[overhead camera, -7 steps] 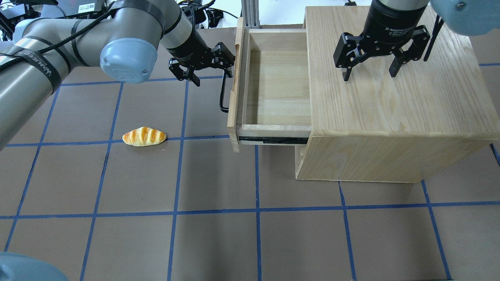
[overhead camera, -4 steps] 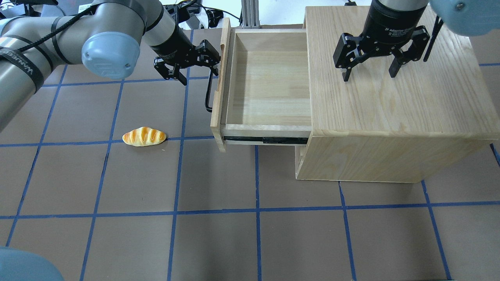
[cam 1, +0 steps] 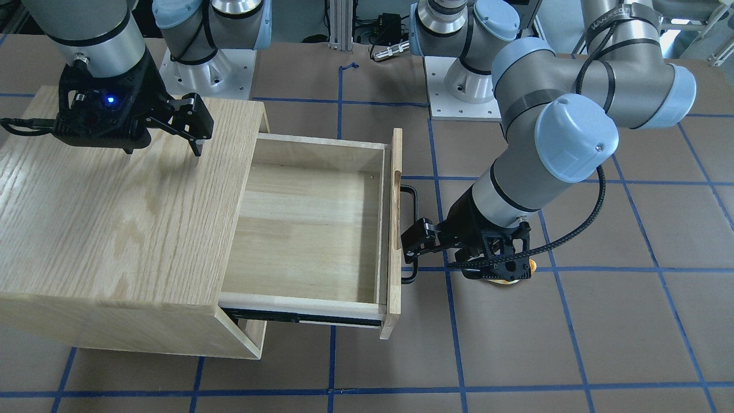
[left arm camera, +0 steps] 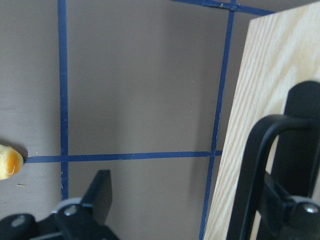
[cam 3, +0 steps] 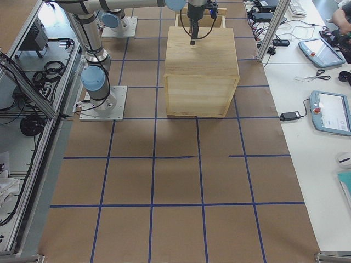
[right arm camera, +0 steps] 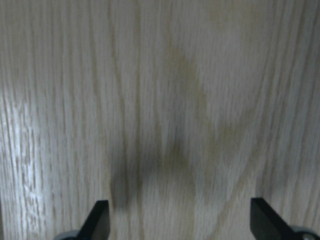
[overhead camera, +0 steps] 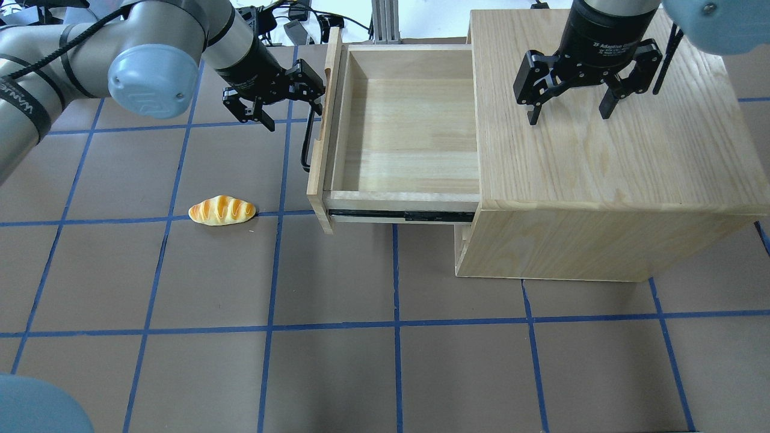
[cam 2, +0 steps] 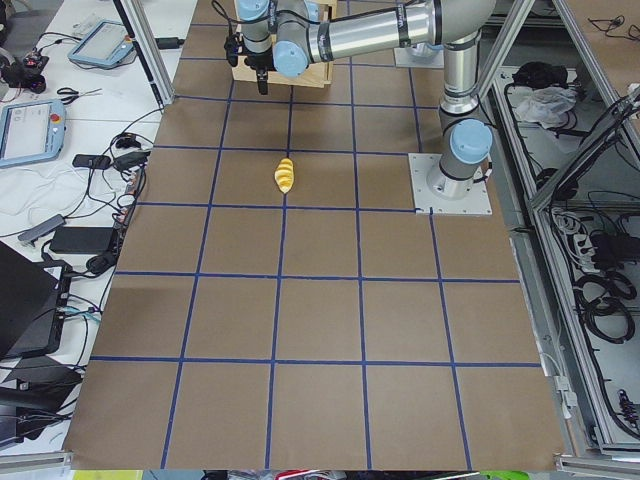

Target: Open upper drawer

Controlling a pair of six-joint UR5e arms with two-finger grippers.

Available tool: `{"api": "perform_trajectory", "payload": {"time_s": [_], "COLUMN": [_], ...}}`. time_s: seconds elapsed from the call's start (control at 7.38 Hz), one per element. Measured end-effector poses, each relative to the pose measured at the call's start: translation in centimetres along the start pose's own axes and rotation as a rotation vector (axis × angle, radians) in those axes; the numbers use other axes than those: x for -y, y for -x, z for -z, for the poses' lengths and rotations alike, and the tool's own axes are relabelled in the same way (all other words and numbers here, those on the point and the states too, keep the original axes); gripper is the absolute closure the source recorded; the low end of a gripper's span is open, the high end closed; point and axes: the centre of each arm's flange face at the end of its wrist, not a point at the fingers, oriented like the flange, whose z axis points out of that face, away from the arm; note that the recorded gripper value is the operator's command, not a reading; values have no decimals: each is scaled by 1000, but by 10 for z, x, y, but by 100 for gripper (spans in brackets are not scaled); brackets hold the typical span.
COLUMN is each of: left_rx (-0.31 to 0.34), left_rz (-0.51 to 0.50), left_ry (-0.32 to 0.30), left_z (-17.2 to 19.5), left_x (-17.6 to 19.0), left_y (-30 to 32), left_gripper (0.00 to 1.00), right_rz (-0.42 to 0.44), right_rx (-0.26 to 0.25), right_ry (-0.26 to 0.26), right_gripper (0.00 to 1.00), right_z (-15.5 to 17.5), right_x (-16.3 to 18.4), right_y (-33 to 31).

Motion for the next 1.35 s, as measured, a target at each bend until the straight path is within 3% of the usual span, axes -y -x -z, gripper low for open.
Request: {"api": "perform_trajectory", "payload": {"time_s": [0.95,1.35], "left_rx": [20,45], "left_rz": [10,-7], "left_ry": [-13,-19], "left_z": [20,75], "left_x": [3,-21], "left_y": [21,11], "left_gripper": [0,0], "right_rz": [-1,-1], "right_rx": [0,0], "right_ry": [0,0], "right_gripper": [0,0], "right_z": [0,0], "right_x": [0,0], "right_y": [0,0]}}
